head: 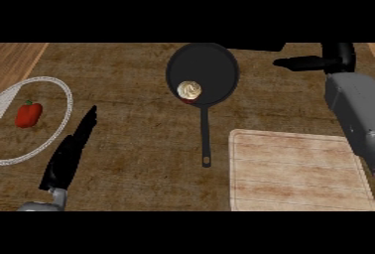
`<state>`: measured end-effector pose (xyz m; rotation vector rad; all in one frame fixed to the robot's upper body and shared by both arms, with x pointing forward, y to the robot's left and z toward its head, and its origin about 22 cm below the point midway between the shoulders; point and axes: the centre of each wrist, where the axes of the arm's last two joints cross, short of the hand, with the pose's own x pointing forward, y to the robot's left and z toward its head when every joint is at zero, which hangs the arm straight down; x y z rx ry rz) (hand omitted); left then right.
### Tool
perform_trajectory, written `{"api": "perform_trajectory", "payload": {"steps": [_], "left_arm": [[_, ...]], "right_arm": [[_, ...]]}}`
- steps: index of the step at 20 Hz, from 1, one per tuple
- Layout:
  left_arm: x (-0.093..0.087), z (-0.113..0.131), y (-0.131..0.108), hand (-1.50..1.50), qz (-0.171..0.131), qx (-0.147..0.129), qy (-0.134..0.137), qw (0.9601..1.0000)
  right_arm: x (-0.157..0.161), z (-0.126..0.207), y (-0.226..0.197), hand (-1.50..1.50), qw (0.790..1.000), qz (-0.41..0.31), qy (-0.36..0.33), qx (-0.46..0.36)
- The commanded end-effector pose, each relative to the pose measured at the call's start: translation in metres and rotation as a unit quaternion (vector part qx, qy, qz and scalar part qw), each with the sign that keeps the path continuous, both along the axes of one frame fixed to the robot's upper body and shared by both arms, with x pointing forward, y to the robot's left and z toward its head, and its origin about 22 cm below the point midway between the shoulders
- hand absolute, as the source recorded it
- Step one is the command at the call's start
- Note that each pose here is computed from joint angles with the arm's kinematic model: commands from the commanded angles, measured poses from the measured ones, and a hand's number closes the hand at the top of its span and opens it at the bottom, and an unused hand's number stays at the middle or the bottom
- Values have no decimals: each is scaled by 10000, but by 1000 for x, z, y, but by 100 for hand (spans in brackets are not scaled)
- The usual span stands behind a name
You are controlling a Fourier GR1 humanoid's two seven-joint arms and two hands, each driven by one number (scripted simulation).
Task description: Pick the cupcake from the cutting board and place it in the pan
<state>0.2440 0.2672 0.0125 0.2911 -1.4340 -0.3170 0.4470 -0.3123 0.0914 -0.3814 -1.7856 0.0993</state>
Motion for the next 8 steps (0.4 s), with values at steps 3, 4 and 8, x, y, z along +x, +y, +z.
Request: {"api": "perform_trajectory", "payload": {"steps": [3,4,8], "left_arm": [[-6,-6,-12,0,-106,-100,42,9999],[-5,0,4,0,-42,-16,1,10000],[-3,0,-3,0,-106,41,15,9999]], "right_arm": [[-15,1,-47,-150,10000,5,-84,-24],[-23,9,-71,-150,9999,-13,-24,-148],[-26,16,-83,-150,9999,116,-41,-120]]}}
